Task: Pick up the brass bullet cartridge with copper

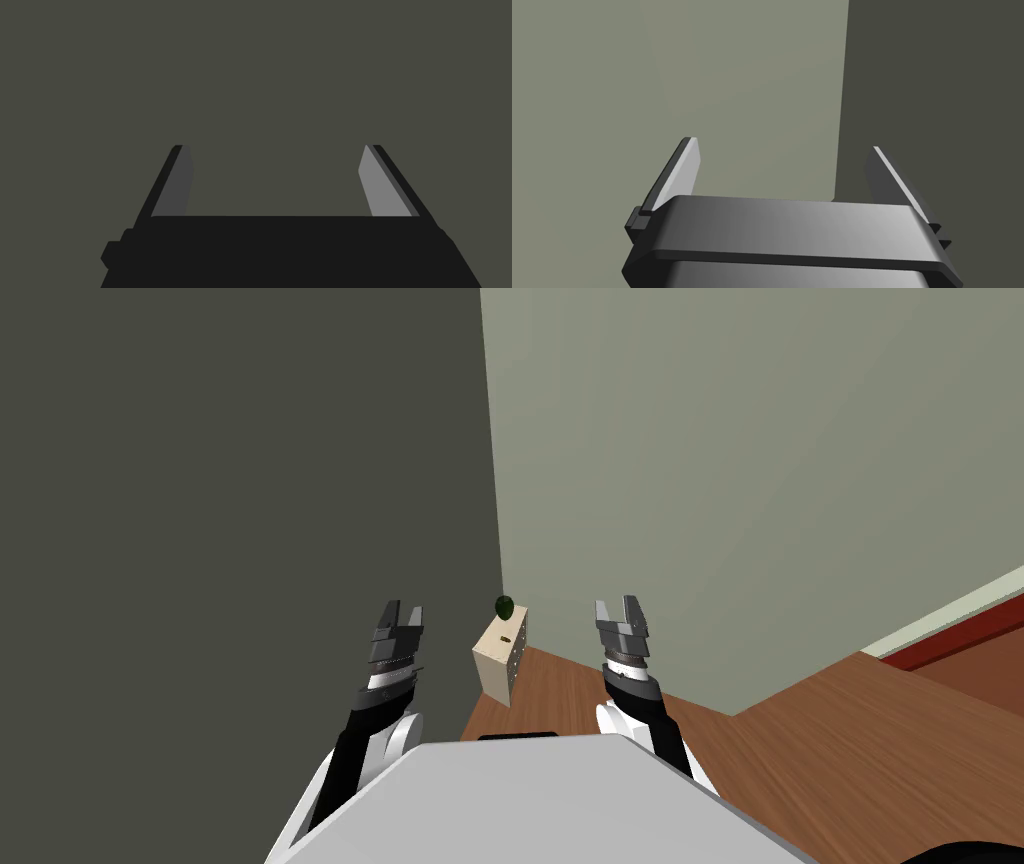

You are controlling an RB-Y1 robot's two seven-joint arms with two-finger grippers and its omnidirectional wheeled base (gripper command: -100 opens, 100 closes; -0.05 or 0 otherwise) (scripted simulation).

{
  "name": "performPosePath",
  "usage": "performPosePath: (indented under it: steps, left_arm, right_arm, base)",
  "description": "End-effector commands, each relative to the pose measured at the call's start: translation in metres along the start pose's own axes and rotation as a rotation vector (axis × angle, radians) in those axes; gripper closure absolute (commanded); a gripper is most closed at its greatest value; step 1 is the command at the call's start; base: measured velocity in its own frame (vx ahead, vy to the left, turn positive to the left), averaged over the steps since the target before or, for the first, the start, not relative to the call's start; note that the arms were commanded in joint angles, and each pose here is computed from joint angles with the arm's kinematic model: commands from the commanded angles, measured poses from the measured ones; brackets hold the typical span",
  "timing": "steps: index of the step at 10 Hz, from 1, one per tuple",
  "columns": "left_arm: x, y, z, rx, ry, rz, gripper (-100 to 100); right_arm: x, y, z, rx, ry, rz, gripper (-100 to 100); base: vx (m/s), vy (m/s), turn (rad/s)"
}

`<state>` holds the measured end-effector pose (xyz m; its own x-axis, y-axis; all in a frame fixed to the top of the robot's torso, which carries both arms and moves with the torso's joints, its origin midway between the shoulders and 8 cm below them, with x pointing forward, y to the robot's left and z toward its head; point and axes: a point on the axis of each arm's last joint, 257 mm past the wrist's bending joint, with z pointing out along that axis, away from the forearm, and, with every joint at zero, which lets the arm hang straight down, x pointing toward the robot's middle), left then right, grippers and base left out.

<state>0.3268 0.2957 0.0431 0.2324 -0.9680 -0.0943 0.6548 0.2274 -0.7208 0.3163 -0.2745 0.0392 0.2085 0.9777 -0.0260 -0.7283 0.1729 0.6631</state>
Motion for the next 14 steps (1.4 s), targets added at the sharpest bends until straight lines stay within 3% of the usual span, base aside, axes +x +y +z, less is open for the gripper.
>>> performPosePath:
  steps: [1,4,7,10,13,14]
  left_arm:
    - [0.003,0.013,-0.003,-0.036,0.035,0.010,-100]
    - [0.001,0.044,-0.012,-0.129,0.070,0.020,-100]
    - [-0.009,0.088,-0.030,-0.267,0.083,0.025,-100]
    - [-0.014,0.105,-0.039,-0.322,0.082,0.025,-100]
    - [-0.034,0.155,-0.071,-0.492,0.068,0.021,-100]
    - [-0.034,0.157,-0.072,-0.500,0.068,0.021,-100]
  right_arm:
    - [0.000,0.000,0.000,0.000,0.000,0.000,0]
    - [0.000,0.000,0.000,0.000,0.000,0.000,0]
    - [0.000,0.000,0.000,0.000,0.000,0.000,0]
    - [0.000,0.000,0.000,0.000,0.000,0.000,0]
    - [0.000,0.000,0.000,0.000,0.000,0.000,0]
    - [0.000,0.000,0.000,0.000,0.000,0.000,0]
  base:
    - [0.016,-0.017,-0.081]
    - [0.034,-0.045,-0.077]
    - [0.048,-0.052,-0.109]
    - [0.030,-0.043,-0.053]
    - [0.060,-0.069,-0.130]
    - [0.042,-0.060,-0.031]
